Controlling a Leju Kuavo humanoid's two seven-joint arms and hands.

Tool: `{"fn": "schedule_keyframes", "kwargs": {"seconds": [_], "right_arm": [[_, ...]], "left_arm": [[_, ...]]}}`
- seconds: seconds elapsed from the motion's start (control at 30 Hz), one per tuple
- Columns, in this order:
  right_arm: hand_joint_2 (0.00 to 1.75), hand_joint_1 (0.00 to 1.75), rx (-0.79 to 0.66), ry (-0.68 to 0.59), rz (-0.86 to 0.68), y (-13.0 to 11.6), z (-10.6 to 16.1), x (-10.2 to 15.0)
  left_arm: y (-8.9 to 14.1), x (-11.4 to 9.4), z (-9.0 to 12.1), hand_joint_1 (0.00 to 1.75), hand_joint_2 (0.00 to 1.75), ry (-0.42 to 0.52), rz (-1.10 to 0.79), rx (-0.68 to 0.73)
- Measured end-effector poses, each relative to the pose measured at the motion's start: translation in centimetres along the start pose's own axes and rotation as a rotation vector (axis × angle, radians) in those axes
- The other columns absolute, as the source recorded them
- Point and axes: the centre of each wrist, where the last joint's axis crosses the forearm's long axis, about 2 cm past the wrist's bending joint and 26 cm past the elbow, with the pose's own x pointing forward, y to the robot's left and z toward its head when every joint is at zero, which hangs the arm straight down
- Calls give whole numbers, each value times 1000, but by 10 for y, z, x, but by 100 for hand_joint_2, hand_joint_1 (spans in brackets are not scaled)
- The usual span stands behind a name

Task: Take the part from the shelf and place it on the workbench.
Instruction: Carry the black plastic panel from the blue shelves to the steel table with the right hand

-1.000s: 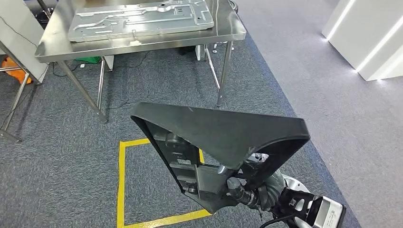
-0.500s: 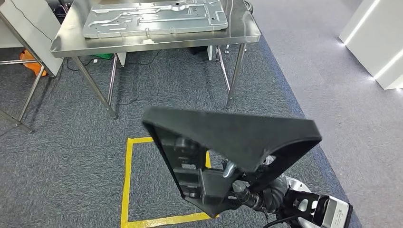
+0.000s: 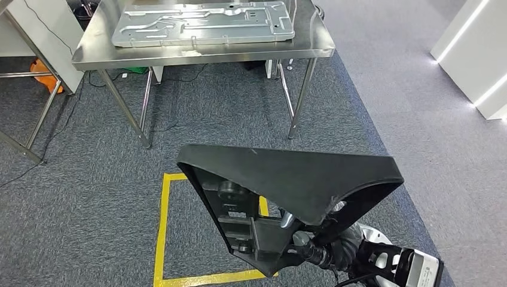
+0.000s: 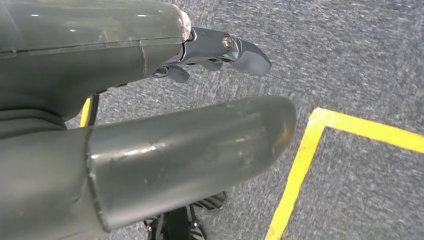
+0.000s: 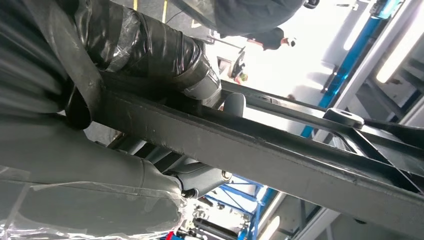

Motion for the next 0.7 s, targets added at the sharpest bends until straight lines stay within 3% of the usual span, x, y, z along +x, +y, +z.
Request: {"fn": "schedule_keyframes", "kwargs": {"seconds": [0.7], "right_arm": [[175,175,-16,-13,14,5,1,2]], "left_arm": [[2,1,-1,0,0,-1,-13,2]]}}
